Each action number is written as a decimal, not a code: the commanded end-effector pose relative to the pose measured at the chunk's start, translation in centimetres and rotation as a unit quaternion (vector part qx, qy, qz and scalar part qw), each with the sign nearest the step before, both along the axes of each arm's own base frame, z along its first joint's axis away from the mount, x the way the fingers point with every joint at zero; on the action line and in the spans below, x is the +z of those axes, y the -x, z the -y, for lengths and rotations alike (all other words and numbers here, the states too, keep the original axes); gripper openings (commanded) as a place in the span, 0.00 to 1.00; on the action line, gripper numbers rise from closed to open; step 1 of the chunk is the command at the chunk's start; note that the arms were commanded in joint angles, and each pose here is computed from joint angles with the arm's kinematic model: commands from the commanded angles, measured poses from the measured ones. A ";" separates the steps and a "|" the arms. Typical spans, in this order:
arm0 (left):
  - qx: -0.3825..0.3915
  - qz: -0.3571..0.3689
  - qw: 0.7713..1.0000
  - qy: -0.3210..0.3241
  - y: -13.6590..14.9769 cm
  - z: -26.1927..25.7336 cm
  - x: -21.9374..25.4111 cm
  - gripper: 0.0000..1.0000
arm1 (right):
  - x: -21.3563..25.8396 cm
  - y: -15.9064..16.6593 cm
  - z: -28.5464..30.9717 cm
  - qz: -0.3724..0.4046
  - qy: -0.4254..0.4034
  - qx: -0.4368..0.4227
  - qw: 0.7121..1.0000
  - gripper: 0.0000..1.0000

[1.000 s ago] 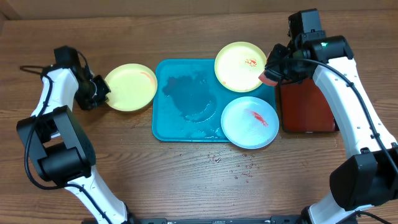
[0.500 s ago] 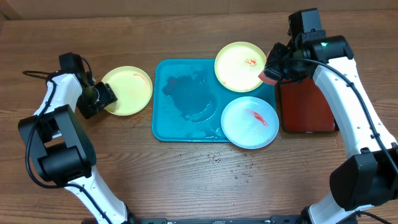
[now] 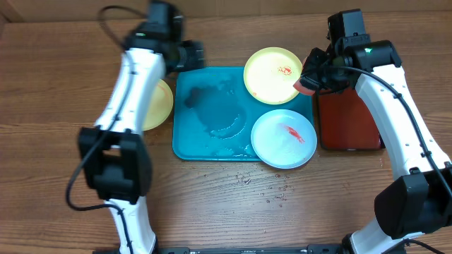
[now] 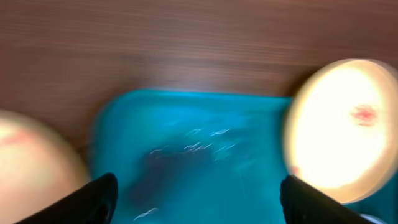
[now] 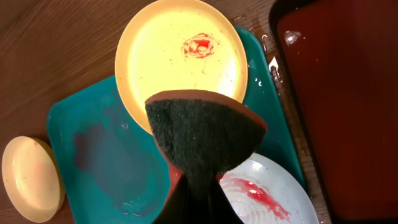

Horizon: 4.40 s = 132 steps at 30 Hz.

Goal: Clean dirty plates on tray and stack at the side
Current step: 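Move left gripper to grasp the rim of the back yellow plate, then scrub the second yellow plate with the sponge in the right gripper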

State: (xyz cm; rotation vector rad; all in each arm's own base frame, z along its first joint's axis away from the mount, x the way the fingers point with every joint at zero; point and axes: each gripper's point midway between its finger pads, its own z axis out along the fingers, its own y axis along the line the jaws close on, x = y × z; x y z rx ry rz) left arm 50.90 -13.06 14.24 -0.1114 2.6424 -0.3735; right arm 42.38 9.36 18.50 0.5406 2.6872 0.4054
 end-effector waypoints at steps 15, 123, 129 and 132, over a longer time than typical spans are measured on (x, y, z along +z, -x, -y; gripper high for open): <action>-0.106 -0.065 0.992 -0.011 1.4 14.2 -10.7 0.60 | 0.2 0.1 0.2 0.001 0.005 0.000 1.000 0.04; -0.166 -0.209 0.964 0.012 6.0 2.1 -10.8 0.04 | -19.5 -0.5 -16.3 -0.065 0.033 0.256 0.964 0.04; -0.156 -0.211 0.965 0.014 5.8 1.2 -10.8 0.04 | -18.2 -4.2 -10.5 -0.044 0.125 0.203 0.970 0.04; -0.155 -0.210 0.965 0.014 5.7 1.1 -10.8 0.04 | -17.5 -4.6 -9.5 -0.050 0.125 0.195 0.971 0.04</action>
